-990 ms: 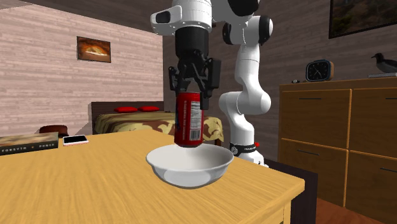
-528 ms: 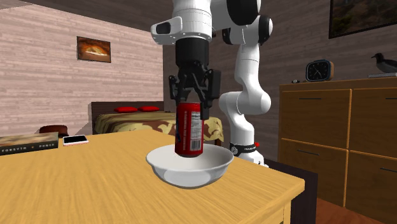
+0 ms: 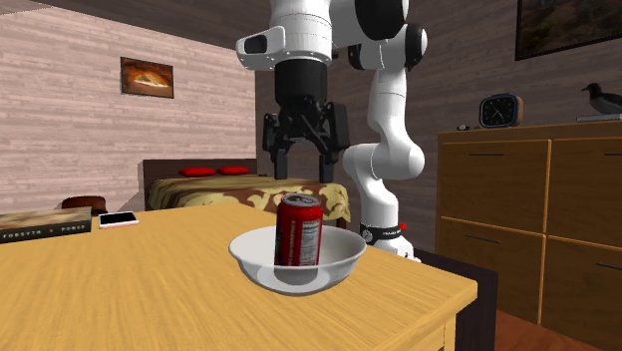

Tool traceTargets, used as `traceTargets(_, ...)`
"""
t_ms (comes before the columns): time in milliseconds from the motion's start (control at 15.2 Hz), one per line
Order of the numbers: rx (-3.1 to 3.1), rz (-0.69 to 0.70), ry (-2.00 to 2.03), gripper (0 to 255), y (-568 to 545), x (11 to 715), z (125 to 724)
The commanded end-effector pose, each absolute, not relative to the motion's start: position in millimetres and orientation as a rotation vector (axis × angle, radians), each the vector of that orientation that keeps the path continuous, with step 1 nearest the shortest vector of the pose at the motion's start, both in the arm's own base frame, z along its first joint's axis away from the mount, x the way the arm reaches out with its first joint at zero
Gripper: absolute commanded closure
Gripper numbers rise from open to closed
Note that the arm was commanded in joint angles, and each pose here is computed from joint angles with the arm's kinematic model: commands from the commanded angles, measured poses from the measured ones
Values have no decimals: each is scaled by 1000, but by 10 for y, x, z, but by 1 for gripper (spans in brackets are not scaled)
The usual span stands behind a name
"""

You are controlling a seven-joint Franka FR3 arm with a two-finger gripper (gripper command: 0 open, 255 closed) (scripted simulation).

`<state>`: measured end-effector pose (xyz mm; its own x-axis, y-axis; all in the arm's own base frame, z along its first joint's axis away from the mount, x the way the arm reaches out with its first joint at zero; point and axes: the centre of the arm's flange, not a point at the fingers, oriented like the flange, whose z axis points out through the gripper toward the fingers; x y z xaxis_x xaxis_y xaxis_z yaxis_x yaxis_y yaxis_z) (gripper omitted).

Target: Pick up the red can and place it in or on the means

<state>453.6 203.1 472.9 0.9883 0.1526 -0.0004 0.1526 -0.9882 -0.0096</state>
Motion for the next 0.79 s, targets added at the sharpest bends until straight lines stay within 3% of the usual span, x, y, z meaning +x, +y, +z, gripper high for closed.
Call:
traceTargets(0, -3123, 2, -240, 0, 2031, 4536, 4729)
traceTargets(264, -3123, 2, -240, 0, 2027, 4537, 5229)
traceTargets(726, -3123, 2, -240, 0, 2027, 4537, 5229)
